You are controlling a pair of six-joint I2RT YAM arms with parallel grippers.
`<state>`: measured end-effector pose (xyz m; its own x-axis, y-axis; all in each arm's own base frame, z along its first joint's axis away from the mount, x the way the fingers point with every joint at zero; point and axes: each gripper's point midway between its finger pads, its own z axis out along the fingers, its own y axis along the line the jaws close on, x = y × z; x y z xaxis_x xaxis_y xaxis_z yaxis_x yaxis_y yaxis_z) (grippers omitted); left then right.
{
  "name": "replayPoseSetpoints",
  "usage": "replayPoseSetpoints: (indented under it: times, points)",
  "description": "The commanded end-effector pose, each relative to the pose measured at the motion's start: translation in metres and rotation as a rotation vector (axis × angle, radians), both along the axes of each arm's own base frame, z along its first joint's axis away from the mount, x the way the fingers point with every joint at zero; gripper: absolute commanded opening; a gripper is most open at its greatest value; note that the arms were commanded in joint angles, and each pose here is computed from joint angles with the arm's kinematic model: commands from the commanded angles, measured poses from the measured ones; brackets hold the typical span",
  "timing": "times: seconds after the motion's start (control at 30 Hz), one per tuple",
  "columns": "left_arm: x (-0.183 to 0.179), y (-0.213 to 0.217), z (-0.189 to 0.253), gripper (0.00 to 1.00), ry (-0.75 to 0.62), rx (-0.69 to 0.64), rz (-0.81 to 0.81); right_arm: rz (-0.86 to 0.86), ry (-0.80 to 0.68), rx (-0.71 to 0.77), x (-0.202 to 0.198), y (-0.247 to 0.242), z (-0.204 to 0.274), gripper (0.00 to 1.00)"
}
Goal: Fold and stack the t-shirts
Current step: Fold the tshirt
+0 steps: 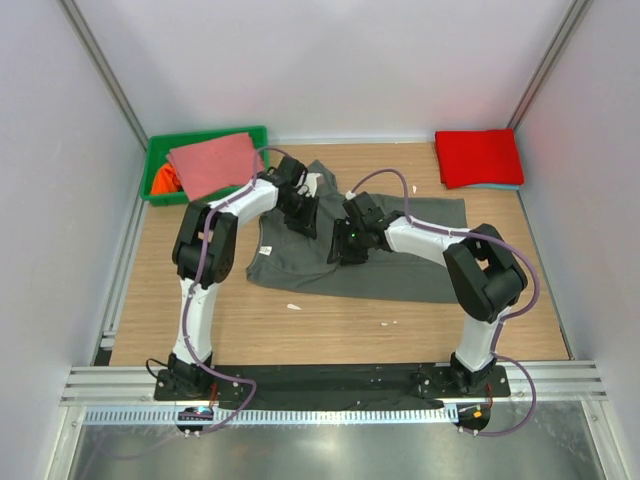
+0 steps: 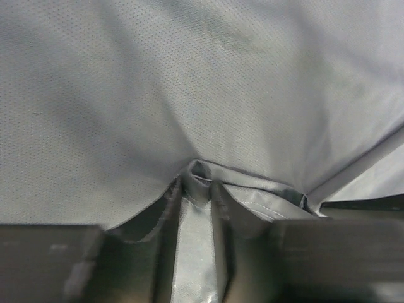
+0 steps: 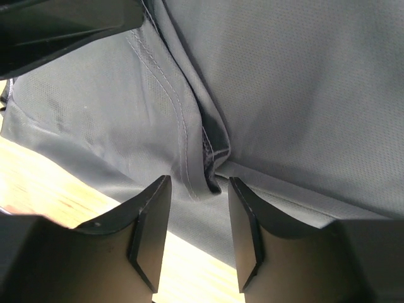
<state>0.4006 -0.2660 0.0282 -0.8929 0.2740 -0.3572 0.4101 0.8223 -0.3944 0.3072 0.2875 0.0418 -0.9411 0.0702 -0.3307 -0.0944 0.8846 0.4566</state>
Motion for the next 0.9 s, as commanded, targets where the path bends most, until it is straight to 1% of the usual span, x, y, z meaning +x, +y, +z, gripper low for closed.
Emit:
replayPoseSetpoints:
  times: [0.0,0.07,0.1,0.17,0.2,0.27,0.37,0.43,0.47,0.5,0.67,0.77,0.83,0.87]
  points:
    - [0.010,0.002,-0.002,0.23,-0.026,0.037,0.013,0.007,-0.022,0.022,0.006,0.005,0.001,0.46]
    - [0.012,0.004,-0.001,0.18,-0.033,0.051,0.020,0.000,-0.024,0.012,0.007,0.002,-0.001,0.44]
    - [0.014,0.008,-0.001,0.10,-0.042,0.071,0.030,-0.005,-0.025,0.008,0.007,0.001,-0.002,0.42]
    - [0.015,0.012,0.002,0.01,-0.054,0.091,0.042,-0.008,-0.028,0.004,0.009,0.000,-0.003,0.40]
    - [0.016,0.014,0.005,0.00,-0.062,0.099,0.049,-0.010,-0.025,-0.001,0.008,0.000,-0.004,0.34]
    - [0.016,0.019,0.009,0.00,-0.075,0.119,0.066,-0.014,-0.033,-0.013,0.011,-0.003,-0.005,0.31]
    - [0.014,0.021,0.018,0.00,-0.092,0.116,0.080,-0.012,-0.043,-0.021,0.015,-0.004,-0.005,0.29]
    - [0.014,0.020,0.024,0.00,-0.101,0.102,0.080,0.001,-0.050,-0.010,0.016,-0.001,-0.003,0.32]
    - [0.013,0.019,0.025,0.00,-0.098,0.099,0.081,0.002,-0.048,-0.013,0.017,-0.002,-0.004,0.38]
    - [0.012,0.019,0.024,0.00,-0.093,0.095,0.082,0.000,-0.049,-0.010,0.018,-0.001,-0.003,0.40]
    - [0.015,0.018,0.028,0.00,-0.102,0.095,0.088,-0.002,-0.052,0.007,0.024,0.003,-0.001,0.41]
    - [0.018,0.019,0.036,0.00,-0.119,0.097,0.097,-0.001,-0.045,0.011,0.026,0.005,-0.001,0.32]
    - [0.020,0.025,0.043,0.00,-0.139,0.120,0.117,-0.006,-0.058,0.017,0.028,0.006,0.005,0.24]
    - [0.021,0.026,0.045,0.00,-0.144,0.126,0.133,-0.009,-0.063,0.019,0.029,0.005,0.008,0.22]
